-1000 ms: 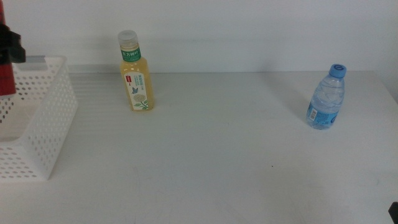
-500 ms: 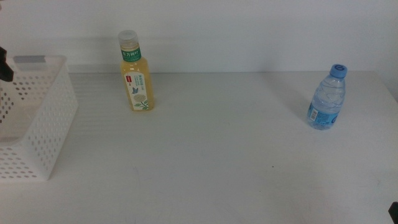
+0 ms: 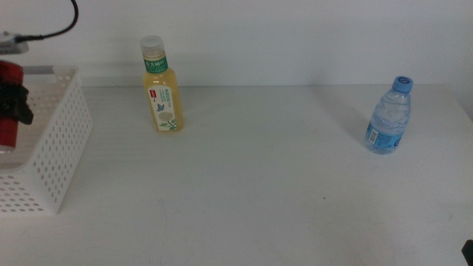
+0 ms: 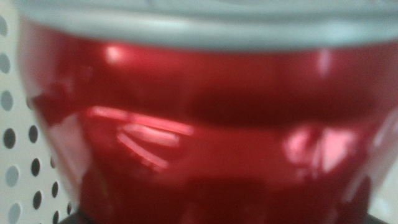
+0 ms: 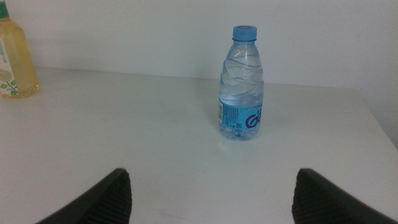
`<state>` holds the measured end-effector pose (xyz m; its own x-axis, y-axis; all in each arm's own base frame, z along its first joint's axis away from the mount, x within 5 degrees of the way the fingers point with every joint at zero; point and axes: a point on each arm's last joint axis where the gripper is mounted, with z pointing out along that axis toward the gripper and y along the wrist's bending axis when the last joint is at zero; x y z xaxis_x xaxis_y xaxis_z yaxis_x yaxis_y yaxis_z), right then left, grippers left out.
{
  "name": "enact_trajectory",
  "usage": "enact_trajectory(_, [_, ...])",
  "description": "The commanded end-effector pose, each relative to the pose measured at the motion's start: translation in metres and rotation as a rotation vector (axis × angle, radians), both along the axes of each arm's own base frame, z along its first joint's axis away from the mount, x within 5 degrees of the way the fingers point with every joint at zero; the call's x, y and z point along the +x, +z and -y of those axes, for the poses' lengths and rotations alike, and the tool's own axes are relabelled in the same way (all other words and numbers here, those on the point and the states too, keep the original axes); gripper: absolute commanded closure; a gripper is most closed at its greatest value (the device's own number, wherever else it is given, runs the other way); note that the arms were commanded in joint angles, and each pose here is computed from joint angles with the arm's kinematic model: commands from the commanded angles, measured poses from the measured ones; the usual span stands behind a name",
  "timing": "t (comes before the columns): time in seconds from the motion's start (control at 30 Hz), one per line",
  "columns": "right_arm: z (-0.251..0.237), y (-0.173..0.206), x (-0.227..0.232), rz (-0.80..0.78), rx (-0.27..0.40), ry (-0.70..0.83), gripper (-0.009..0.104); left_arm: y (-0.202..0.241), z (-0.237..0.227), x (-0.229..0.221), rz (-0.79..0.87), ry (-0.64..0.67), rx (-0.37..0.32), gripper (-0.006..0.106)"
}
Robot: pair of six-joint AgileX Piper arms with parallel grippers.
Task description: Use arms to grab the bottles and put them into the dustbin to the left of the table.
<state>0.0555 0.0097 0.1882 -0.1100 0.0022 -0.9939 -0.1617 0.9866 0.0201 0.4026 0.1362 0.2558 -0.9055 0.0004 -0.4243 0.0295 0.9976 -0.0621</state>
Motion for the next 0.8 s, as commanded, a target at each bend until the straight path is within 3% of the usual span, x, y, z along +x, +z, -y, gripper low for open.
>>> enact_trajectory(0.0, [0.001, 0.011, -0.002, 0.112, 0.001, -0.013, 0.028, 0.033, 0.000, 0.000, 0.114, 0.008, 0.042, 0.105])
enact_trajectory(0.27, [0.001, 0.011, -0.002, 0.112, 0.001, -0.013, 0.028, 0.002, -0.003, 0.009, 0.033, 0.006, 0.014, 0.105])
enact_trajectory(0.43, [0.001, 0.011, -0.002, 0.112, 0.001, -0.013, 0.028, -0.006, -0.003, 0.010, 0.006, 0.022, -0.012, 0.094])
enact_trajectory(0.53, [0.001, 0.011, -0.002, 0.112, 0.001, -0.013, 0.028, -0.006, -0.003, 0.010, 0.007, 0.026, -0.015, 0.077])
enact_trajectory(0.77, [0.001, 0.011, -0.002, 0.112, 0.001, -0.013, 0.028, -0.006, 0.001, 0.011, 0.006, -0.015, -0.024, 0.026])
